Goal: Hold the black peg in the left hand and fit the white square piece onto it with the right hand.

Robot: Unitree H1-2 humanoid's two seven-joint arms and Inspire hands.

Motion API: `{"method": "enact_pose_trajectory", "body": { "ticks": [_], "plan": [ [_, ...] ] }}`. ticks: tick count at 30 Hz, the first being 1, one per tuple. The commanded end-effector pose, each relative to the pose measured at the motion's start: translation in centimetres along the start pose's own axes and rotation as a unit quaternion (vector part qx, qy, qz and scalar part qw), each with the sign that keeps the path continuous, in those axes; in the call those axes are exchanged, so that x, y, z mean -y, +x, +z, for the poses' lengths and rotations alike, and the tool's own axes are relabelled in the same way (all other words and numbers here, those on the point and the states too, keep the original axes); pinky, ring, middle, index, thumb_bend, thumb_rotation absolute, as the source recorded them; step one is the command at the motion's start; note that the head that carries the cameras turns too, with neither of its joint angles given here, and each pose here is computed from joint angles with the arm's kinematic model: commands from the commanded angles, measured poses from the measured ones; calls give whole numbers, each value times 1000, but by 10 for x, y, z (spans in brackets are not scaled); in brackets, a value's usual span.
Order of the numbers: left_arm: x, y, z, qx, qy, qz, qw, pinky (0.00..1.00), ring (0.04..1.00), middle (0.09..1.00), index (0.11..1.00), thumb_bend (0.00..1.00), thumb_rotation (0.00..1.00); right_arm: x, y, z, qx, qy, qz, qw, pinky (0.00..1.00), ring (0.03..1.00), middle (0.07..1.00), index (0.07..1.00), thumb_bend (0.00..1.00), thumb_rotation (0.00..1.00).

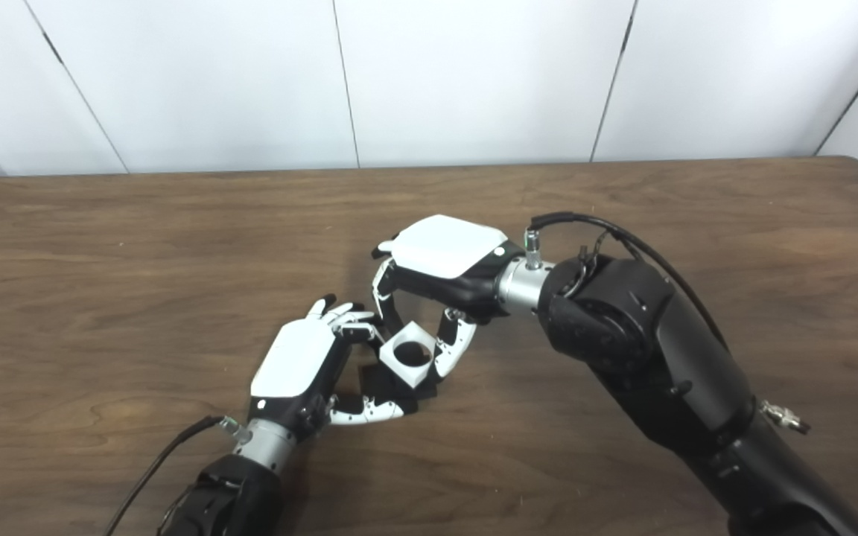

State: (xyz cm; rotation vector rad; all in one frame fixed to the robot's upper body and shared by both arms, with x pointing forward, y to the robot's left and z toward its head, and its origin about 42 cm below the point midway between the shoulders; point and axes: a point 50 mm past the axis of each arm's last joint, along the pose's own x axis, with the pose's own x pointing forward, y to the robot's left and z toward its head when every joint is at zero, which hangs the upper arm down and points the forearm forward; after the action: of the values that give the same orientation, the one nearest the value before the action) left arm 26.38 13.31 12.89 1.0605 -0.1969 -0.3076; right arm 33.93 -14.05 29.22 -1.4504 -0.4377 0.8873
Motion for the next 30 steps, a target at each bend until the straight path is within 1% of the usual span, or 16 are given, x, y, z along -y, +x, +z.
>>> {"method": "enact_pose_trajectory", "body": {
  "ticks": [1, 7, 17, 23, 30],
  "plan": [
    [15, -4, -3, -9, 14, -47, 999, 1000, 886, 788, 487, 521, 57, 18, 1, 1, 6, -19, -36, 999, 955, 939, 768, 484, 524, 131],
    [15, -5, -2, -9, 13, -48, 999, 1000, 886, 788, 487, 521, 57, 17, 2, 2, 9, -17, -38, 999, 951, 939, 766, 484, 524, 131],
    [14, -8, 0, -9, 15, -50, 999, 1000, 887, 787, 487, 521, 57, 14, 2, 4, 5, -13, -30, 999, 947, 944, 774, 484, 524, 132],
    [15, -9, 2, -9, 14, -52, 999, 1000, 888, 787, 487, 521, 56, 12, 3, 2, 3, -6, -35, 999, 932, 936, 774, 484, 524, 132],
    [16, -10, 3, -6, 12, -49, 999, 1000, 882, 782, 486, 522, 55, 12, 3, -3, -4, 0, -36, 999, 939, 937, 776, 484, 524, 131]
  ]
}}
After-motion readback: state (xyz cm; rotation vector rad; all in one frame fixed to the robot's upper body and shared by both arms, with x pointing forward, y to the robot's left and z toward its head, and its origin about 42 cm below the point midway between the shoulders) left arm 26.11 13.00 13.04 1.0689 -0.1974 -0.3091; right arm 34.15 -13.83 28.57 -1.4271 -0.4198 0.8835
